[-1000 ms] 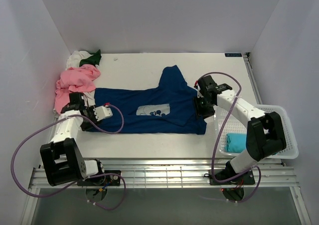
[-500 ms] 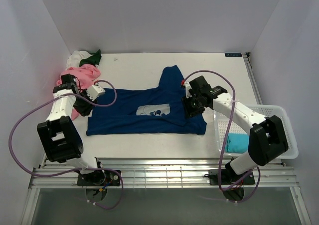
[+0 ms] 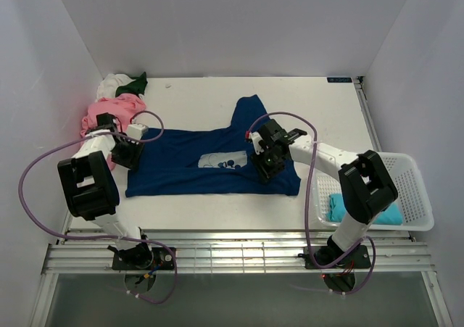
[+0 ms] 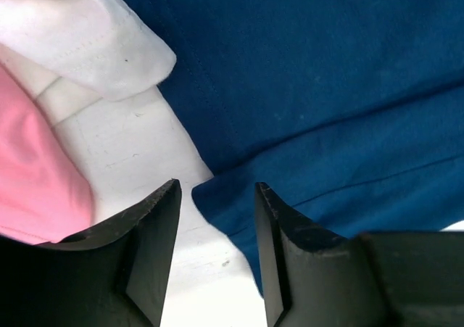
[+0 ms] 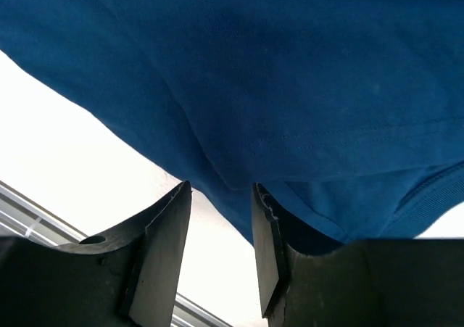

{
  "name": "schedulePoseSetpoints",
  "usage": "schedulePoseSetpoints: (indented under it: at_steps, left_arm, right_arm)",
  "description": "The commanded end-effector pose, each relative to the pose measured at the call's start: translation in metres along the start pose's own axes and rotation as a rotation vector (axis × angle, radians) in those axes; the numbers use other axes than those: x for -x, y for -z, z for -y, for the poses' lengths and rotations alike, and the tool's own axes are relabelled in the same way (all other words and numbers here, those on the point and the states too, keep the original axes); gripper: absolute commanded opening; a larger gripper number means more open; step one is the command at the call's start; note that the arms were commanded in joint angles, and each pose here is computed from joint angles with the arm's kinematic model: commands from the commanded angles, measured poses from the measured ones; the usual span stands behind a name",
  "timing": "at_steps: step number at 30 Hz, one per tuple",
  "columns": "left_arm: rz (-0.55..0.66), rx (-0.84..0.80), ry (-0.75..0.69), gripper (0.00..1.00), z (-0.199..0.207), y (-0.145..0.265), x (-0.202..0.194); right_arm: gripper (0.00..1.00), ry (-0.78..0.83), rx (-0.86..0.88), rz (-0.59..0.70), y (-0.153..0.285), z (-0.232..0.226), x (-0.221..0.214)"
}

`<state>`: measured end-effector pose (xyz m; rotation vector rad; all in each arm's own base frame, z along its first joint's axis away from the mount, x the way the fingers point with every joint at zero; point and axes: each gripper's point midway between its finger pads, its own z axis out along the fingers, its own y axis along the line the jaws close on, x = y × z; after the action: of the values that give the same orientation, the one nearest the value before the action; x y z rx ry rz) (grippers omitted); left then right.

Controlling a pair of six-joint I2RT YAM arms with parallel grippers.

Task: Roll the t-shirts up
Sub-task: Fold the T-shirt at the center of the board.

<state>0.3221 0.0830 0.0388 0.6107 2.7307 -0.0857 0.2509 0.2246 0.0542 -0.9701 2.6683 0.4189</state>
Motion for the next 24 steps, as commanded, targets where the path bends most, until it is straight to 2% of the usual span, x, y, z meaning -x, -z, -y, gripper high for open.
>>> schedulePoseSetpoints:
  at_steps: [1, 8, 10, 11, 12, 17, 24]
  left_arm:
    - [0.021, 0.009, 0.078, 0.54, 0.003, -0.004, 0.001]
    - [-0.002, 0.012, 0.116, 0.52, 0.011, -0.014, -0.015]
    - [-0.009, 0.027, 0.105, 0.52, 0.009, -0.014, -0.018]
    - [-0.012, 0.030, 0.100, 0.52, 0.008, -0.014, -0.019]
    - [-0.013, 0.031, 0.094, 0.52, 0.008, -0.013, -0.019]
    - [-0.006, 0.044, 0.076, 0.52, 0.006, -0.011, -0.018]
    - [0.016, 0.068, 0.063, 0.52, -0.002, -0.007, -0.009]
  right_arm:
    - [0.45, 0.032, 0.003, 0.014, -0.005, 0.000, 0.009]
    - [0.44, 0.016, -0.045, -0.008, -0.016, 0.010, 0.005]
    - [0.40, 0.015, -0.054, 0.003, -0.016, 0.012, 0.008]
    - [0.37, 0.015, -0.058, 0.005, -0.016, 0.012, 0.010]
    - [0.29, 0.014, -0.062, 0.010, -0.016, 0.013, 0.012]
    - [0.15, 0.011, -0.074, 0.023, -0.013, 0.015, 0.018]
    - [0.08, 0.025, -0.112, 0.060, 0.001, 0.019, 0.043]
